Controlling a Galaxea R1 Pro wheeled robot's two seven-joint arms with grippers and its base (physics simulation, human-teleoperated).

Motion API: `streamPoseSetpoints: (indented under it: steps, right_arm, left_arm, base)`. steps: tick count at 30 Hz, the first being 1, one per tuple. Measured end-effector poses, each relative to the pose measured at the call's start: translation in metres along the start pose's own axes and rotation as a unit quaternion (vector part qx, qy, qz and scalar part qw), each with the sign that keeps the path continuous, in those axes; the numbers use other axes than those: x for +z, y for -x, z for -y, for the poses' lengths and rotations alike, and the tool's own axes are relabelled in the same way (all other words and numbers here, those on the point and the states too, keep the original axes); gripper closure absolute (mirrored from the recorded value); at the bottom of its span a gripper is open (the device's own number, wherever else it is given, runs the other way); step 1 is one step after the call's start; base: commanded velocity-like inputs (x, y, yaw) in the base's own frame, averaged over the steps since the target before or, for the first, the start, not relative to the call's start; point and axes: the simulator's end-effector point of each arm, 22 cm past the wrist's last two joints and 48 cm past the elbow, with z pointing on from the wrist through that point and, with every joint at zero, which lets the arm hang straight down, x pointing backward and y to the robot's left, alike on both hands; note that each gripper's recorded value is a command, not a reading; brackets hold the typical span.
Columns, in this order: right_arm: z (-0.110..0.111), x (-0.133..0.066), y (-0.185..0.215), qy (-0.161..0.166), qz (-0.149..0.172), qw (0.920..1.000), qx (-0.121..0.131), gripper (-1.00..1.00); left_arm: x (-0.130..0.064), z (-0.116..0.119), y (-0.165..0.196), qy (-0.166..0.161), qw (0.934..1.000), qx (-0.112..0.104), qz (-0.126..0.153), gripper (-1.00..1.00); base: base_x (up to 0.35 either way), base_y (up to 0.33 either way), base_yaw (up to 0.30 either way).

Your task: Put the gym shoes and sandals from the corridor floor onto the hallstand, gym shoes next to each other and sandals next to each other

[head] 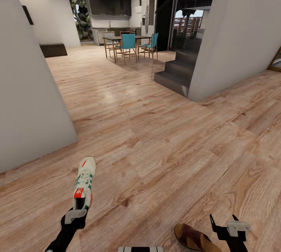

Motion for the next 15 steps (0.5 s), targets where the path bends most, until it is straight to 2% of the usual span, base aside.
streamPoseSetpoints:
  steps: [1, 2, 3, 4, 5, 6, 7, 8, 9, 10, 11, 12, 13, 14, 15]
  right_arm:
    - [-0.002, 0.001, 0.001, 0.005, 0.0, 1.0, -0.002, -1.0]
    - [-0.054, 0.012, -0.023, 0.123, -0.103, 0.9843, -0.073, -1.0]
    - [-0.057, 0.038, 0.026, 0.124, -0.077, 0.986, -0.08, -1.0]
    - [-0.062, 0.043, 0.04, 0.131, -0.068, 0.9853, -0.086, -1.0]
    - [-0.073, 0.044, 0.045, 0.159, -0.078, 0.9793, -0.098, -1.0]
    - [-0.077, 0.043, 0.047, 0.169, -0.081, 0.977, -0.102, -1.0]
    - [-0.083, 0.043, 0.051, 0.187, -0.084, 0.9727, -0.109, -1.0]
    - [-0.086, 0.043, 0.053, 0.195, -0.085, 0.9706, -0.112, -1.0]
    - [-0.09, 0.042, 0.056, 0.208, -0.087, 0.9672, -0.117, -1.0]
    - [-0.092, 0.041, 0.056, 0.213, -0.089, 0.9656, -0.119, -1.0]
    - [-0.093, 0.041, 0.057, 0.217, -0.09, 0.9645, -0.121, -1.0]
    - [-0.094, 0.041, 0.057, 0.22, -0.09, 0.9636, -0.122, -1.0]
    - [-0.093, 0.04, 0.058, 0.223, -0.092, 0.9624, -0.125, -1.0]
    - [-0.093, 0.04, 0.058, 0.224, -0.093, 0.9619, -0.126, -1.0]
    - [-0.092, 0.04, 0.058, 0.225, -0.093, 0.9616, -0.127, -1.0]
  left_arm:
    - [0.003, 0.006, 0.001, -0.007, 1.0, 0.0, -0.001, 1.0]
    - [0.023, 0.043, -0.007, -0.057, 0.9955, -0.018, -0.074, 1.0]
    - [0.049, 0.074, -0.005, -0.119, 0.9717, 0.074, -0.19, 1.0]
    - [0.087, 0.077, 0.067, -0.113, 0.9792, 0.073, -0.152, 1.0]
    - [0.126, 0.088, 0.173, -0.114, 0.9863, 0.085, -0.083, 1.0]
    - [0.145, 0.095, 0.262, -0.112, 0.9898, 0.084, -0.024, 1.0]
    - [0.151, 0.101, 0.304, -0.114, 0.9894, 0.09, 0.001, 1.0]
    - [0.151, 0.1, 0.299, -0.114, 0.9894, 0.09, -0.003, 1.0]
    - [0.143, 0.096, 0.248, -0.114, 0.9891, 0.086, -0.037, 1.0]
    - [0.13, 0.092, 0.183, -0.117, 0.9854, 0.092, -0.083, 1.0]
    - [0.125, 0.091, 0.164, -0.118, 0.9842, 0.089, -0.098, 1.0]
    - [0.131, 0.092, 0.188, -0.117, 0.9854, 0.093, -0.081, 1.0]
    - [0.134, 0.089, 0.206, -0.111, 0.9883, 0.082, -0.065, 1.0]
    - [0.134, 0.09, 0.201, -0.114, 0.9869, 0.092, -0.069, 1.0]
    - [0.134, 0.089, 0.201, -0.113, 0.9872, 0.09, -0.068, 1.0]
  base:
    - [0.0, 0.0, 0.0]
    - [0.0, 0.0, 0.0]
    - [0.0, 0.0, 0.0]
    - [0.0, 0.0, 0.0]
    - [0.0, 0.0, 0.0]
    - [0.0, 0.0, 0.0]
    - [0.0, 0.0, 0.0]
    - [0.0, 0.0, 0.0]
    - [0.0, 0.0, 0.0]
    - [0.0, 0.0, 0.0]
    - [0.0, 0.0, 0.0]
    - [0.0, 0.0, 0.0]
    - [0.0, 0.0, 0.0]
    - [0.0, 0.0, 0.0]
    - [0.0, 0.0, 0.0]
